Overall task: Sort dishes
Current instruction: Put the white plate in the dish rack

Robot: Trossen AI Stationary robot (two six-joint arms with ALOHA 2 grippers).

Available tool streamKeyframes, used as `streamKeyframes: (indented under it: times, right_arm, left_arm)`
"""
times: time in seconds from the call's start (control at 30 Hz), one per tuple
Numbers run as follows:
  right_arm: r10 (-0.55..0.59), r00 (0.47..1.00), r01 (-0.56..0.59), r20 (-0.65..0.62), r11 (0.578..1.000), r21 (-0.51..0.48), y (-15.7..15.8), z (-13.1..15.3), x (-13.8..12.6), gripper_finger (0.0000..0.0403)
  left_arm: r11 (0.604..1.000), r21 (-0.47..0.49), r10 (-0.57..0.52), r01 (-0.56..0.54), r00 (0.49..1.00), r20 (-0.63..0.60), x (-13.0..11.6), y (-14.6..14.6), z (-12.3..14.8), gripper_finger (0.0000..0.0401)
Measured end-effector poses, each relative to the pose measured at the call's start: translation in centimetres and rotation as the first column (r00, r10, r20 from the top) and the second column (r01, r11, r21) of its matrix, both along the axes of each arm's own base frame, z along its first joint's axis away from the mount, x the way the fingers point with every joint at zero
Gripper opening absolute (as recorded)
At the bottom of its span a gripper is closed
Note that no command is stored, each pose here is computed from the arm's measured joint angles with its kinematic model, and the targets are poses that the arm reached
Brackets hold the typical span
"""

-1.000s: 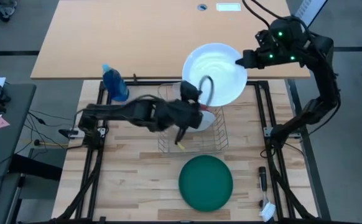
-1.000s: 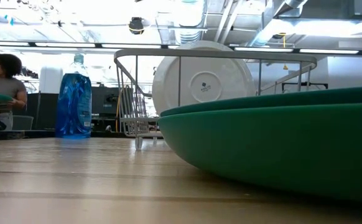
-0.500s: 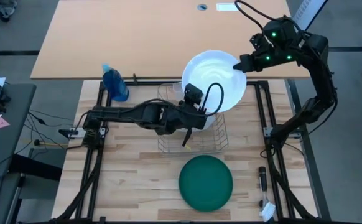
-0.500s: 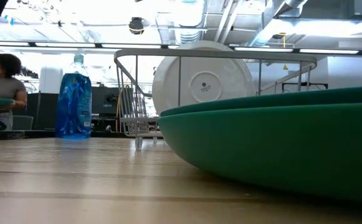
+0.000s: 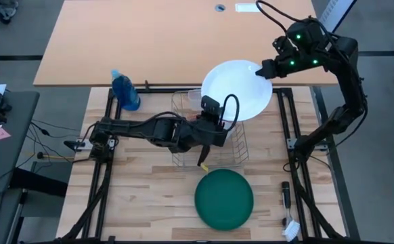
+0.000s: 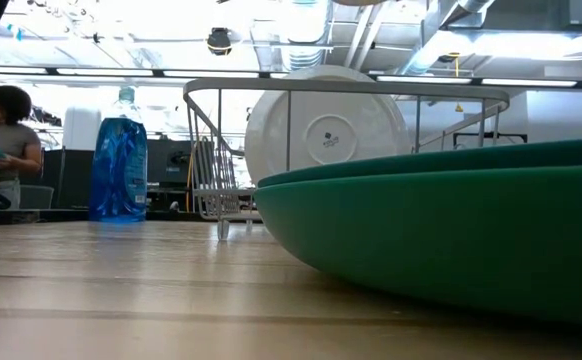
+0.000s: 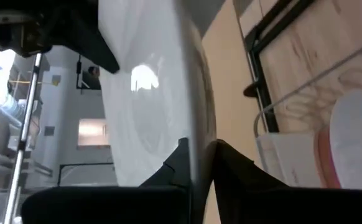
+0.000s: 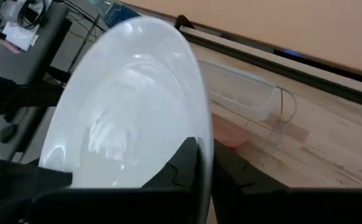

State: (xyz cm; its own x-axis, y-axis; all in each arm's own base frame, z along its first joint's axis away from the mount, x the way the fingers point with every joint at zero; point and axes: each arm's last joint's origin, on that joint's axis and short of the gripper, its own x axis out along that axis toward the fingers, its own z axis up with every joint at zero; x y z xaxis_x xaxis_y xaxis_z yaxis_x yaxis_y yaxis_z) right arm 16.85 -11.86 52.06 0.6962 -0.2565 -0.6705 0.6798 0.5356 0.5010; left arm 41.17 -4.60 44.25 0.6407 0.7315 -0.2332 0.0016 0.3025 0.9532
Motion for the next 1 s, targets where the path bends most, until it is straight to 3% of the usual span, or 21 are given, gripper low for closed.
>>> streamKeyframes:
  times: [0.17,0.3,0.4,0.57,0.7,0.77,0.8,0.93,1.0]
  right_arm:
    - [-0.006,1.000,0.006,0.004,0.999,-0.036,-0.2,0.2,-0.5,0.0066]
    - [-0.028,0.999,0.030,0.031,0.997,-0.067,-0.2,0.8,-1.7,0.0086]
    - [-0.041,0.999,0.043,0.033,0.996,-0.074,-0.2,0.9,-2.5,0.0100]
    - [-0.095,0.995,0.099,0.039,0.988,-0.116,0.4,1.5,-4.6,0.0121]
    - [-0.114,0.991,0.122,0.065,0.983,-0.139,1.1,1.9,-5.8,0.0132]
    - [-0.124,0.989,0.135,0.080,0.979,-0.152,1.5,2.2,-6.4,0.0136]
    - [-0.131,0.988,0.143,0.087,0.977,-0.158,1.7,2.3,-6.7,0.0137]
    - [-0.154,0.981,0.174,0.122,0.967,-0.185,2.8,2.8,-8.2,0.0138]
    - [-0.156,0.979,0.179,0.130,0.965,-0.189,3.1,2.9,-8.4,0.0139]
  left_arm:
    - [1.000,-0.019,-0.011,0.012,0.999,0.050,-0.1,-0.5,0.5,0.0024]
    - [0.988,-0.155,0.016,0.017,0.978,0.208,-0.7,-0.7,1.8,0.0024]
    - [0.952,-0.297,0.023,0.068,0.956,0.292,-1.9,-0.6,2.8,0.0024]
    - [0.914,-0.397,0.087,0.081,0.918,0.388,-4.2,0.2,4.6,0.0024]
    - [0.866,-0.475,0.063,0.157,0.908,0.415,-6.0,0.8,5.8,0.0024]
    - [0.797,-0.553,0.035,0.245,0.894,0.447,-7.3,1.2,6.7,0.0024]
    - [0.739,-0.604,0.023,0.298,0.885,0.465,-8.2,1.6,7.2,0.0024]
    - [0.441,-0.746,-0.022,0.500,0.837,0.547,-10.7,3.2,9.1,0.0024]
    - [0.328,-0.781,-0.054,0.531,0.836,0.546,-11.5,3.8,9.4,0.0024]
